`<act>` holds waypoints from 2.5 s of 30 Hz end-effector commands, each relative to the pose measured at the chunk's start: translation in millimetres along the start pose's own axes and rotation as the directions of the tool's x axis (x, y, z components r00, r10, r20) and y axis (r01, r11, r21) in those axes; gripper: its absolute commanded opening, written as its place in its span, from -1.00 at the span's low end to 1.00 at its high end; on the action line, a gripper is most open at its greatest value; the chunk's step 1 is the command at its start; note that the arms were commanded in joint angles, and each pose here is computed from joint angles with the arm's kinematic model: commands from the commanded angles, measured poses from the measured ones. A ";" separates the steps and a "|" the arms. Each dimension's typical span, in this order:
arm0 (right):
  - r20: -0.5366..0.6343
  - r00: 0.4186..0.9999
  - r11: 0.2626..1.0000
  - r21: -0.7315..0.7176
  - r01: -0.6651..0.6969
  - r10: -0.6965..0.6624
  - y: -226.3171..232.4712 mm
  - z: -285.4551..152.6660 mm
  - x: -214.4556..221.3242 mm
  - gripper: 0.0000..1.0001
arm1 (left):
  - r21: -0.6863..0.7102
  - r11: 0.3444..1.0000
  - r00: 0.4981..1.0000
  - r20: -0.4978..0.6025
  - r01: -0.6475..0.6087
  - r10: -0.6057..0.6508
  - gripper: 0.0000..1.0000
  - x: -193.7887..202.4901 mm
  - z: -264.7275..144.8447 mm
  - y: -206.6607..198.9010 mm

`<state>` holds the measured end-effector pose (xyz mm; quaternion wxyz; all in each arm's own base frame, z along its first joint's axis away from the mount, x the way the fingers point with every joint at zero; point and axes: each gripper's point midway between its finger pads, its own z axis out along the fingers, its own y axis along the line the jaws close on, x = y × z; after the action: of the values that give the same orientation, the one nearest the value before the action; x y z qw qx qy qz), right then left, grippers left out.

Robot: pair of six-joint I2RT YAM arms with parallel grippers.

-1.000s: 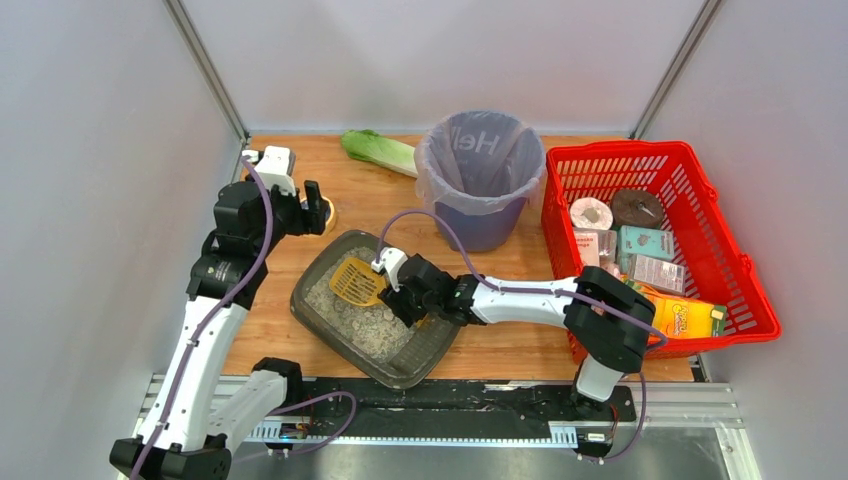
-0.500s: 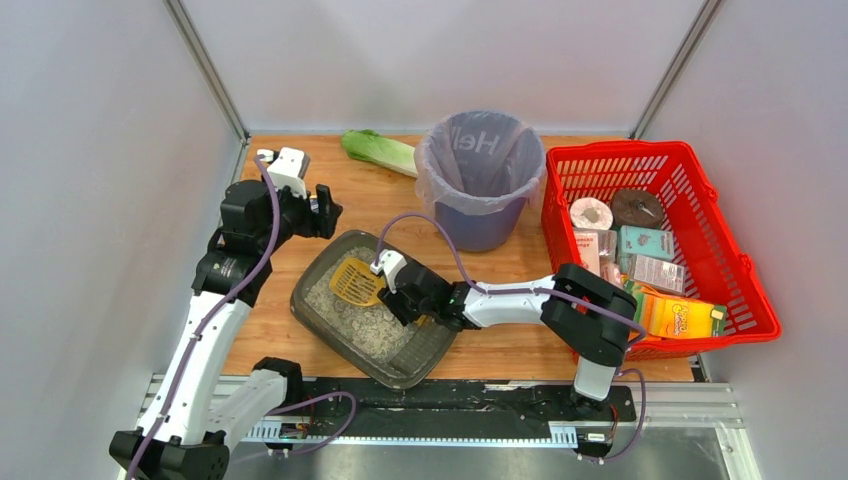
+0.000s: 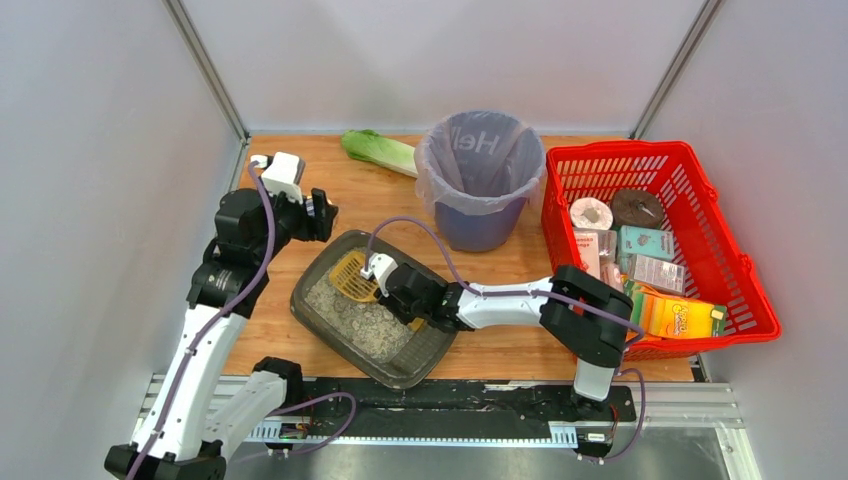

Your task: Clean the litter box

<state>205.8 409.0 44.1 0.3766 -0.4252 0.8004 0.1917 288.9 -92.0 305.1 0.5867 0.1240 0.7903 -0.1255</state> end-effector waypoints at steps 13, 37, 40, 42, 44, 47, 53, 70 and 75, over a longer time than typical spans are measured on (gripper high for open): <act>-0.062 0.994 0.996 0.030 0.089 -0.087 -3.6 -47.9 -59.0 -0.99 | -0.108 0.993 0.994 0.094 -0.041 0.051 0.62 -18.5 -20.8 16.9; -0.211 0.978 0.998 0.062 0.003 0.010 -3.1 -55.1 7.3 -0.45 | -0.099 0.994 0.996 0.077 -0.039 0.046 0.62 -13.8 -15.2 15.7; -0.188 0.982 0.997 0.080 -0.005 0.020 -5.8 -50.0 7.0 -0.29 | -0.100 0.994 0.996 0.073 -0.040 0.047 0.62 -12.9 -14.1 16.2; -0.182 0.983 0.997 0.079 -0.007 0.021 -5.5 -48.8 9.6 -0.20 | -0.099 0.994 0.997 0.067 -0.040 0.047 0.62 -11.5 -13.3 16.1; -0.178 0.984 0.996 0.090 -0.010 0.026 -7.6 -48.3 13.6 -0.07 | -0.099 0.994 0.997 0.069 -0.040 0.047 0.62 -12.2 -13.5 16.0; -0.171 0.985 0.994 0.112 -0.011 0.030 -12.6 -50.8 15.8 0.06 | -0.099 0.994 0.997 0.067 -0.040 0.047 0.62 -11.5 -13.3 16.1; -0.139 0.989 0.993 0.114 -0.028 0.044 -13.1 -57.3 10.7 0.03 | -0.099 0.994 0.997 0.066 -0.041 0.048 0.62 -10.9 -12.6 16.2; -0.196 0.979 0.998 0.018 0.059 -0.054 -4.6 -86.0 -4.0 -0.92 | -0.109 0.993 0.997 0.064 -0.042 0.049 0.62 -10.0 -12.4 18.3; -0.265 0.961 0.997 -0.016 0.072 -0.074 -0.7 -106.2 -14.2 -0.96 | -0.106 0.993 0.997 0.061 -0.043 0.049 0.62 -9.3 -11.9 17.6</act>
<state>172.1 349.2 85.2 0.2809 -0.4581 0.8361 0.1105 284.3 -71.3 312.5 0.6104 0.1013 0.7817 -0.0779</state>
